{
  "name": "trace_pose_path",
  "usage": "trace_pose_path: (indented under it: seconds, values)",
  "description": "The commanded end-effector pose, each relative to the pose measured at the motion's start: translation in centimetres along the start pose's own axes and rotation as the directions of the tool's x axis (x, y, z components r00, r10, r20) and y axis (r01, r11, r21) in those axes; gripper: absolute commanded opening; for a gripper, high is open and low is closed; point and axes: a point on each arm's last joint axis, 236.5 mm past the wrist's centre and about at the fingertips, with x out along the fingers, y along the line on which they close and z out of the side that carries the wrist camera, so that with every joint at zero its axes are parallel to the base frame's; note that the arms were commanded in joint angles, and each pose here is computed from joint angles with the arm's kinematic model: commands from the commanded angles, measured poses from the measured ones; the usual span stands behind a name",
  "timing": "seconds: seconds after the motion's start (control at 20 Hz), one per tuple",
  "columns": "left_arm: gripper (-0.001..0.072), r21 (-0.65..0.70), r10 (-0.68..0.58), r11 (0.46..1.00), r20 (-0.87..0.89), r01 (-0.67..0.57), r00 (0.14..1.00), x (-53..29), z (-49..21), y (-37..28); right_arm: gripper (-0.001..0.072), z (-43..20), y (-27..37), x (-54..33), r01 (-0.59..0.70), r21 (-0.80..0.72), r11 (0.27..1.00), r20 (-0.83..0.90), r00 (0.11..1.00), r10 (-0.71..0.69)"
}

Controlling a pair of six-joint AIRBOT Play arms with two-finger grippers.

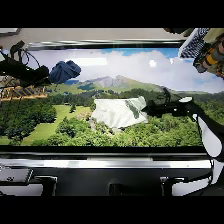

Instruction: Fold the clothes and pants, and hang the long-sleeved shirts on hangers.

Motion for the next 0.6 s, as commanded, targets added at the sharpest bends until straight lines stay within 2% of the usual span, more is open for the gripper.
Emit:
trace_pose_path:
  seconds: [0.0, 0.3, 0.55]
  values:
    - [0.0017, 0.021, 0.000, 1.000, -0.003, 0.000, 1.000, 0.1, 0.0, 0.0, 0.0038, 4.0, 4.8, -2.8, -0.038, -0.018, 0.999, 0.090, 0.995, 0.039]
    - [0.0017, 0.039, 0.000, 0.999, -0.003, 0.000, 1.000, 0.1, 0.0, 0.0, 0.0038, 12.7, 9.6, -10.6, 0.047, 0.008, 0.999, 0.336, 0.941, -0.047]
    - [0.0017, 0.036, 0.003, 0.999, -0.010, -0.002, 1.000, 0.5, 0.0, 0.2, 0.0037, 19.0, 8.4, -20.6, 0.014, 0.103, 0.995, 0.582, 0.810, -0.072]
